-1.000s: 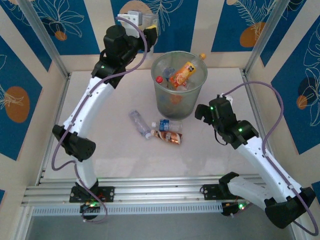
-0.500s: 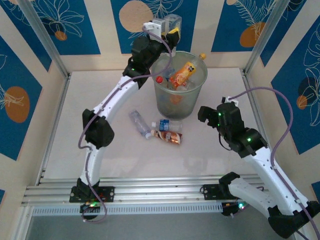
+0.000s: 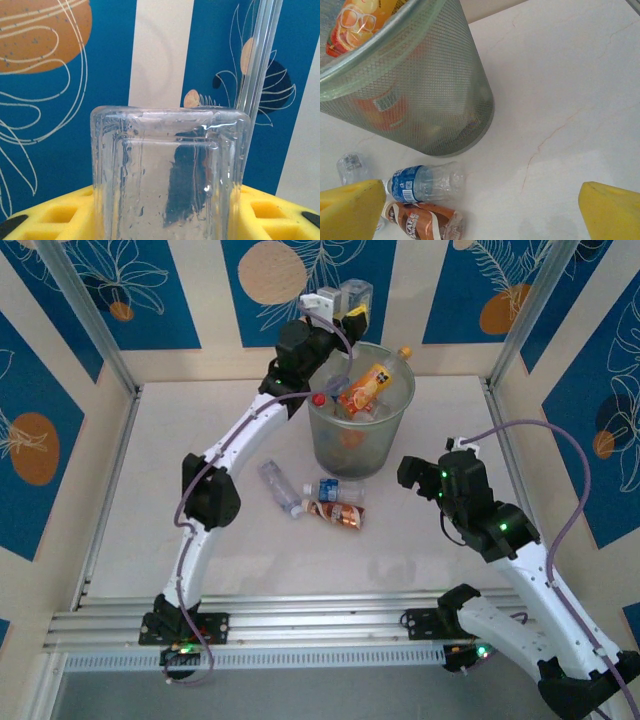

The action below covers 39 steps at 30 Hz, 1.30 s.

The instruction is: Put the plastic bottles in the bin

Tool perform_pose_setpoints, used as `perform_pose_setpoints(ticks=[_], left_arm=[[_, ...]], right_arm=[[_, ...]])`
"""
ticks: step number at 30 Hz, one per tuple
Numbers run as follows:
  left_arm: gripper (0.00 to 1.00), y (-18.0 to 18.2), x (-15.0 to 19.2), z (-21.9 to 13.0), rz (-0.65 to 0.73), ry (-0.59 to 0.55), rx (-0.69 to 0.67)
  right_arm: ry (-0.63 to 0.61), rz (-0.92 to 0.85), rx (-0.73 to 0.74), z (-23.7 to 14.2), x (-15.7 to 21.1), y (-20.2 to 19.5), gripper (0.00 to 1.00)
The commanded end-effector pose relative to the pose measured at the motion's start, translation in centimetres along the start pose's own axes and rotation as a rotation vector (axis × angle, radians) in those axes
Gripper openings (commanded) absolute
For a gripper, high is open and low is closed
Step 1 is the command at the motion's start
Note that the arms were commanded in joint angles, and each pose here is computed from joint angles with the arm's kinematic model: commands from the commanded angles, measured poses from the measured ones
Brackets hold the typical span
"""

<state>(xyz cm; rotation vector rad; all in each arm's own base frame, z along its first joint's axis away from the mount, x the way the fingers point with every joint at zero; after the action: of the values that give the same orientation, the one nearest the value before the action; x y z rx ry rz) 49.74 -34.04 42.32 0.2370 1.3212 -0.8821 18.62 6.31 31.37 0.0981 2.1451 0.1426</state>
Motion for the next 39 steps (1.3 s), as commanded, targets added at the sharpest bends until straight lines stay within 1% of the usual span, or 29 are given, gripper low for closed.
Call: perform_pose_setpoints(ticks=[1,7,12,17,22,23,25,29,34,37,39], left_arm=[[0.46,-0.7,0.4,0.5,-0.017,-0.029,0.045],[0.49,-0.2,2.1,1.0,-0.022,0.009,0.045],[0.58,0.0,3.3,1.1,-0.035,0.051,0.048],[0.59,-0.5,3.3,1.1,-0.026,0.061,0.063],[0.58,-0.9,3.3,0.9,-0.008,0.081,0.077],[0.56,-1.0,3.5,0.9,-0.004,0.085,0.079],[0.49,-0.9,3.8,0.8,0.002,0.086,0.075],[0.48,-0.4,4.3,0.4,0.003,0.069,0.054],[0.51,-0.1,5.0,-0.3,-0.014,0.060,0.043],[0.58,0.0,5.2,-0.7,-0.013,0.065,0.031],[0.61,0.0,5.1,-0.9,-0.008,0.071,0.030]], right_arm=[[0.004,0.011,-0.018,0.0,0.4,0.0,0.99],[0.014,0.012,-0.009,-0.1,0.8,-0.2,0.99],[0.005,0.017,-0.007,-0.3,1.0,-0.4,0.99],[0.008,0.014,-0.002,-0.1,1.2,-0.5,0.99],[0.009,0.018,-0.001,0.0,1.3,-0.5,0.99],[0.010,0.018,-0.002,0.0,1.3,-0.5,0.99],[0.008,0.020,-0.004,0.0,1.3,-0.5,0.99],[0.010,0.018,-0.011,0.0,1.3,-0.4,0.99],[0.006,0.018,-0.009,-0.1,1.3,-0.4,0.99],[0.005,0.019,-0.015,0.0,1.3,-0.4,0.99],[0.004,0.020,-0.017,0.0,1.2,-0.3,0.99]])
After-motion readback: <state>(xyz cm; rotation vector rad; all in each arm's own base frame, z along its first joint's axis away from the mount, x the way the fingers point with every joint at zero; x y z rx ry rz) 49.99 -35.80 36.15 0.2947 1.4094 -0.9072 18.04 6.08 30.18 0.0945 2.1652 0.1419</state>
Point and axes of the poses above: each hand's point on the last joint's axis, 136 mm out from that joint toward the fingers, its own z axis out along the fingers, its own y axis along the line the jaws close on, x = y × z, the point moved 8 cm from there along -z, back along the fingers, and after that the axes turned 12 degrees about -z, right-handed, at the moved point
